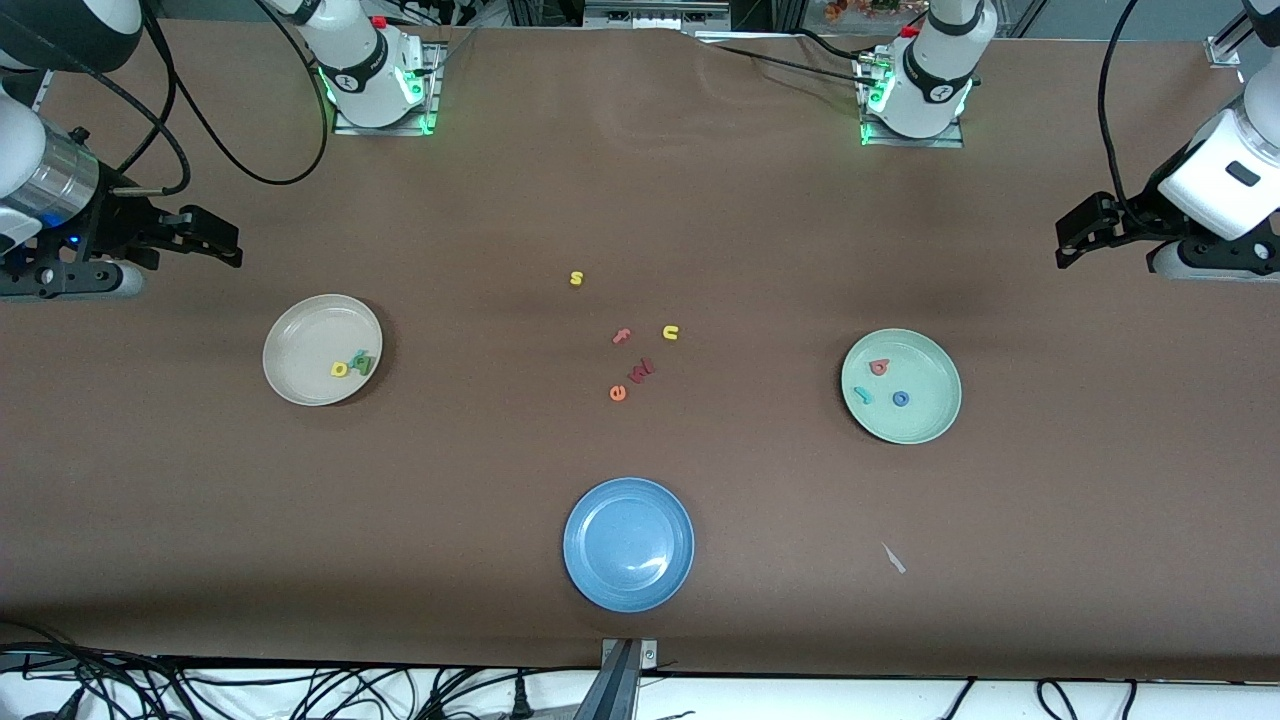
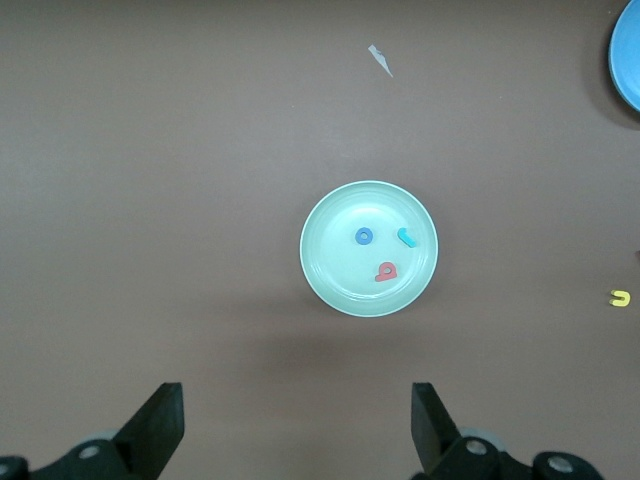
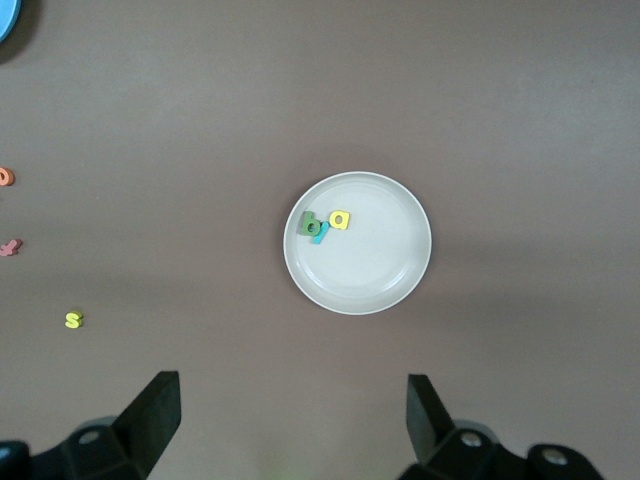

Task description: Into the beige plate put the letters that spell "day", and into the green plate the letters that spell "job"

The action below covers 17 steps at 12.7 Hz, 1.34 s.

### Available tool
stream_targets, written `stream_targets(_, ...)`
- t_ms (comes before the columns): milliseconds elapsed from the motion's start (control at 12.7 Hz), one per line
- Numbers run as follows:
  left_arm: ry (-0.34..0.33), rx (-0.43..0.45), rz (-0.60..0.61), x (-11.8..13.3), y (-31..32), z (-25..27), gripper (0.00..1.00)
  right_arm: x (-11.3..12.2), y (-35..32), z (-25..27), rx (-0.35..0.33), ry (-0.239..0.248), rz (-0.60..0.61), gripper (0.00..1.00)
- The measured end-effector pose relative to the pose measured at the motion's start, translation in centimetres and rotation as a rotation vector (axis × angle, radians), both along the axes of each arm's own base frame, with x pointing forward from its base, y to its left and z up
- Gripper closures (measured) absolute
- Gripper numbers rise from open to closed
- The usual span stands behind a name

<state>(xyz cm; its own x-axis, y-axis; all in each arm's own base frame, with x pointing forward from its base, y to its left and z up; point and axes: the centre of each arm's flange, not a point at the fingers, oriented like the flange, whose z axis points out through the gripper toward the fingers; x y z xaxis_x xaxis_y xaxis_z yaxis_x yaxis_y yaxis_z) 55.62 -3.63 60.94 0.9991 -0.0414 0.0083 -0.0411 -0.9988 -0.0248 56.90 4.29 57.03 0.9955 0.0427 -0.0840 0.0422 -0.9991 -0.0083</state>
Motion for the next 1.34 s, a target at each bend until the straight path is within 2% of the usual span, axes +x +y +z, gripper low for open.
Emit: stream_targets(1337, 0.005, 0.0, -0.001, -0.17, -0.05, 0.62, 0.0, 0.0, -0.13, -0.13, 0.0, 0.003, -0.002, 0.0)
